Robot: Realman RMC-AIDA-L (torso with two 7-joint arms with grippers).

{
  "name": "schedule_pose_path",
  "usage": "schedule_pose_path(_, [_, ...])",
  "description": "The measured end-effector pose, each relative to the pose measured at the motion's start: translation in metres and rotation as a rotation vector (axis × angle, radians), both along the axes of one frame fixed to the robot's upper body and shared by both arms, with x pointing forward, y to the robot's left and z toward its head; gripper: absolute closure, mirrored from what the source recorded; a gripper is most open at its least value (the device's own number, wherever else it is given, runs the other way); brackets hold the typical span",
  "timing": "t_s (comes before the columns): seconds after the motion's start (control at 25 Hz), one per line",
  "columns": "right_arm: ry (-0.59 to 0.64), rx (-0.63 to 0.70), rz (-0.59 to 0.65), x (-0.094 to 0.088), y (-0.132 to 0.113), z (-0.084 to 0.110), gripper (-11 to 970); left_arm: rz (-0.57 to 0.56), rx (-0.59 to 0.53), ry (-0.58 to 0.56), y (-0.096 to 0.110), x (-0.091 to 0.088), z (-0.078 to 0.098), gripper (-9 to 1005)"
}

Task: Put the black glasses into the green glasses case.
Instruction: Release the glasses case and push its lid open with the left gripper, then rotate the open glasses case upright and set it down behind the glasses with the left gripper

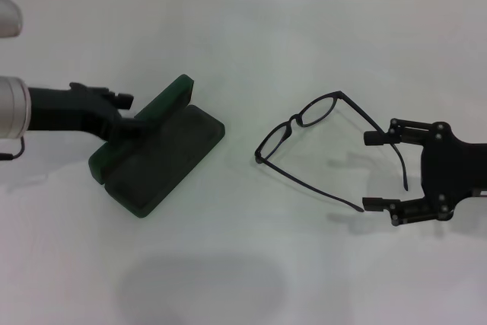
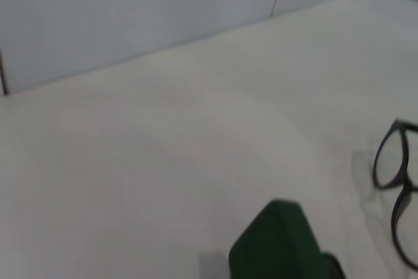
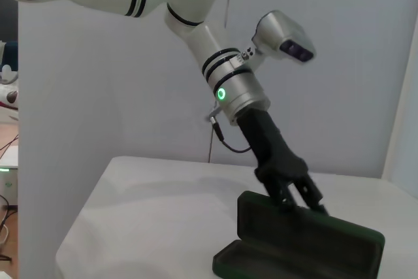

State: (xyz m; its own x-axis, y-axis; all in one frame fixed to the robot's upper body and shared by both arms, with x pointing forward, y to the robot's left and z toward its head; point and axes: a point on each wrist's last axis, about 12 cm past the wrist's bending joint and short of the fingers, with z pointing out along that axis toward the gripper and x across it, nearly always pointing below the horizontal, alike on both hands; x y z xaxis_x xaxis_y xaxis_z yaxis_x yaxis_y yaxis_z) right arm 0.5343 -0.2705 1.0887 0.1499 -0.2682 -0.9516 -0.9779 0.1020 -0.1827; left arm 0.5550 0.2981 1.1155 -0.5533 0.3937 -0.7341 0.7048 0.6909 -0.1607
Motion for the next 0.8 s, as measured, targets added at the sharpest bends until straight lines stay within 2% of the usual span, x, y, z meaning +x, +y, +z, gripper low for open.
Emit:
schedule_pose_path(0.2, [-0.004,-0.001,0.005,0.002,0.002,0.001,104,-0.020,0.032,0.017,-0.003,-0.001,-0.003,310])
schedule_pose_path(0.52, [-0.003,-0.001,0.005,0.001,0.003,0.000,104,-0.032,0.038,0.003,-0.006,0.005,0.001,332])
schedule_pose_path(0.64, [-0.002,-0.001,0.003,0.001,0.002,0.000,104,-0.046,0.044,-0.003,-0.009,0.006,0.003,556])
schedule_pose_path(0.8, [0.001,0.000,0.000,-0.001,0.002,-0.001,104,-0.056,0.049,-0.016,-0.011,0.009,0.006,707])
